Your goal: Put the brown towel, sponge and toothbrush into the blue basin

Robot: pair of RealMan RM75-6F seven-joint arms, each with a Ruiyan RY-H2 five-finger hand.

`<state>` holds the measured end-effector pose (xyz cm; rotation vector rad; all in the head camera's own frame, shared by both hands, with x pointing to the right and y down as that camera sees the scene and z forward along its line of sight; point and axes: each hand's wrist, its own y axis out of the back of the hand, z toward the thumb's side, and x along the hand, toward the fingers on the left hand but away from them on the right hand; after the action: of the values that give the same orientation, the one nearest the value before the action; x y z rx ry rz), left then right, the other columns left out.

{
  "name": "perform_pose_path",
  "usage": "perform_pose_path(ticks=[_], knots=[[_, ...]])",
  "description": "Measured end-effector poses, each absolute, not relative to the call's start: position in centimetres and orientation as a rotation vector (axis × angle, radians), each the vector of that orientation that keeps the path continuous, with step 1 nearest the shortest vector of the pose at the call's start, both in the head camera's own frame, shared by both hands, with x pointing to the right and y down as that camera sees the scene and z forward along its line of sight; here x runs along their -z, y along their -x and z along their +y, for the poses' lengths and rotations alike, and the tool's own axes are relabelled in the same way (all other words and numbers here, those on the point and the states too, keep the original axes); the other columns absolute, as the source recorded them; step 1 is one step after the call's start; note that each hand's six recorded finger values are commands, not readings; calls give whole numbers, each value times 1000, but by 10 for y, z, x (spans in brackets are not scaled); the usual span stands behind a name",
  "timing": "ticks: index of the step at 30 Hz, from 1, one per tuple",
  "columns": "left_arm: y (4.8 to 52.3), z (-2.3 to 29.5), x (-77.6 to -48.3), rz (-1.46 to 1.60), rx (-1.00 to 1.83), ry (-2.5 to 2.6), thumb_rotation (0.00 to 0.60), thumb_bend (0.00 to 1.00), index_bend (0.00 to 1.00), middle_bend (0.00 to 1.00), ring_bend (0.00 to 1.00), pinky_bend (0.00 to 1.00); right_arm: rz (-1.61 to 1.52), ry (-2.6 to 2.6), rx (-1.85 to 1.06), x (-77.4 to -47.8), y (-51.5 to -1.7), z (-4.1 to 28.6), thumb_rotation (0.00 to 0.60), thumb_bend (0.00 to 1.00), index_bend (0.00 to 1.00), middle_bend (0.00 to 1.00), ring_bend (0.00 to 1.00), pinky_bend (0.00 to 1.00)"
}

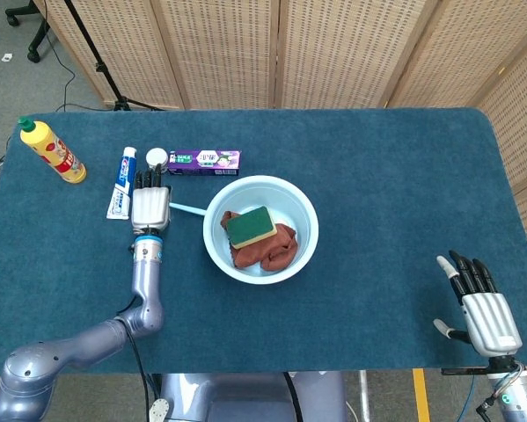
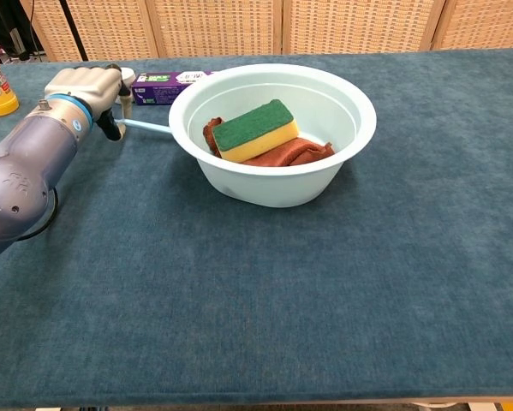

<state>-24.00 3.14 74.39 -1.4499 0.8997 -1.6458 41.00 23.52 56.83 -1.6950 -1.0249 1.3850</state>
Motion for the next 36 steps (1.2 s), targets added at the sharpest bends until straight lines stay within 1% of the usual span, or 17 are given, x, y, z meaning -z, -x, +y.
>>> perform_pose_path(ticks=[6,12,25,28,32,36], knots=[[236,24,-728,950,1596,1452,600,562,663,0,0,29,-1024,1696,-1384,-568,-410,235,600,105,11,0,0,0],[234,14,-706,1004,1543,1441,600,560,664,0,0,29,-1023,1695,-1378,-567,-409,236,600,105,11,0,0,0],[235,-9,-644,1108,1431,1417,600,557,674,0,0,29,-1022,1700,-1369,-566,-406,237,600,105,11,0,0,0],[233,-10,-633,1127,1406,1427,600,557,674,0,0,30,-1018,1703,-1366,-566,-405,238,600,105,11,0,0,0],[225,-8,-625,1139,1370,1449,600,556,674,0,0,29,-1019,1704,-1360,-565,-404,238,600,105,11,0,0,0],[209,0,-627,1137,1340,1495,600,556,675,0,0,29,-1026,1703,-1361,-564,-405,238,600,105,11,0,0,0]])
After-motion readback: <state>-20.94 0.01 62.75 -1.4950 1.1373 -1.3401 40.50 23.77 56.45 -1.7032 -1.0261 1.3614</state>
